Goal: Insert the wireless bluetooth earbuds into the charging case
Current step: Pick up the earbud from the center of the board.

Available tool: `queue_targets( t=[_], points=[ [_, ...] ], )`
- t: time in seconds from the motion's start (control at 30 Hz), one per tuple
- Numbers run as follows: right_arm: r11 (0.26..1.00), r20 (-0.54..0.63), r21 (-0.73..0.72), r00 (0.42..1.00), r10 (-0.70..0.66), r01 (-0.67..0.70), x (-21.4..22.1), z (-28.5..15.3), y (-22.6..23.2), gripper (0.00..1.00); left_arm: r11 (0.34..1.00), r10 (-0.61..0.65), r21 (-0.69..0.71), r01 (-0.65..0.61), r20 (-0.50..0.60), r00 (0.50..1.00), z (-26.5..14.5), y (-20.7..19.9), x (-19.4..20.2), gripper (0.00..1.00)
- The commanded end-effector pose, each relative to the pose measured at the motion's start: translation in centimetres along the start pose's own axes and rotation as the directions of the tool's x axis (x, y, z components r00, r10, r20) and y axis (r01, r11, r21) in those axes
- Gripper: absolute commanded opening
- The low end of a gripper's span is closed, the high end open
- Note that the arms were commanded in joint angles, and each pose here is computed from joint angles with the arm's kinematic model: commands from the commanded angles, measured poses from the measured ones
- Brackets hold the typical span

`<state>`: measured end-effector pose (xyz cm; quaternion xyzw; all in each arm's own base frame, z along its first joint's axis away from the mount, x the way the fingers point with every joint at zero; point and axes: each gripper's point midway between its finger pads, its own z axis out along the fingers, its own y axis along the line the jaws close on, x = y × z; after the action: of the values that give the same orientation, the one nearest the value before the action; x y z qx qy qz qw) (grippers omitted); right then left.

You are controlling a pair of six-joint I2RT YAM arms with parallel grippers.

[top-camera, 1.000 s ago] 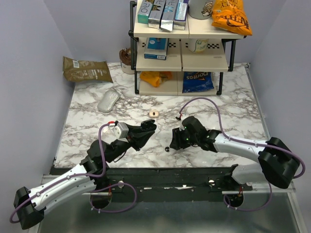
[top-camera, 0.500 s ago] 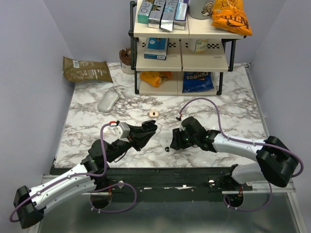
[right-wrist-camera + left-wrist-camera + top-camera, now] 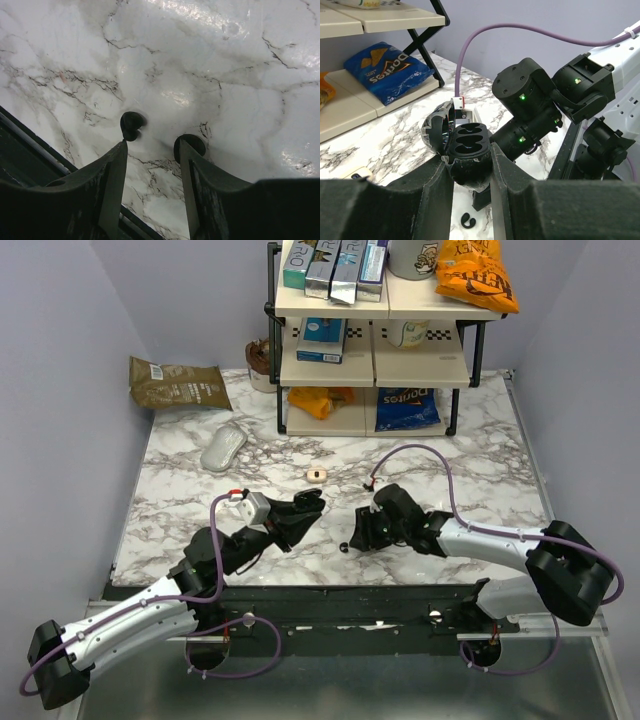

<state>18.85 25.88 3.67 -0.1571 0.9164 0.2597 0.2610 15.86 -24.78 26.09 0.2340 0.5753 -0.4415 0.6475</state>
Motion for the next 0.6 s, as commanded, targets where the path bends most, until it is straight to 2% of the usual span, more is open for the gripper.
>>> queue_targets(
  t=[0.0,0.37,0.57],
  points=[
    [0.995,-0.031,0.093,0.999,0.026,-0.023,2.0,-0.2,-2.3,0.54,1.0,-0.012,-0.019,0.012,-0.004,1.0,0.0,0.3,0.4,0.0],
    [0.99,-0.016,0.136,0.999,0.028,-0.026,2.3,-1.0,-3.2,0.54,1.0,-0.02,-0.02,0.02,-0.007,1.0,0.1,0.3,0.7,0.0],
    [0.984,-0.022,0.173,0.998,0.055,-0.05,2.7,-1.0,-3.9,0.49,0.999,-0.027,-0.017,0.027,-0.009,1.0,0.1,0.2,0.8,0.0]
  ],
)
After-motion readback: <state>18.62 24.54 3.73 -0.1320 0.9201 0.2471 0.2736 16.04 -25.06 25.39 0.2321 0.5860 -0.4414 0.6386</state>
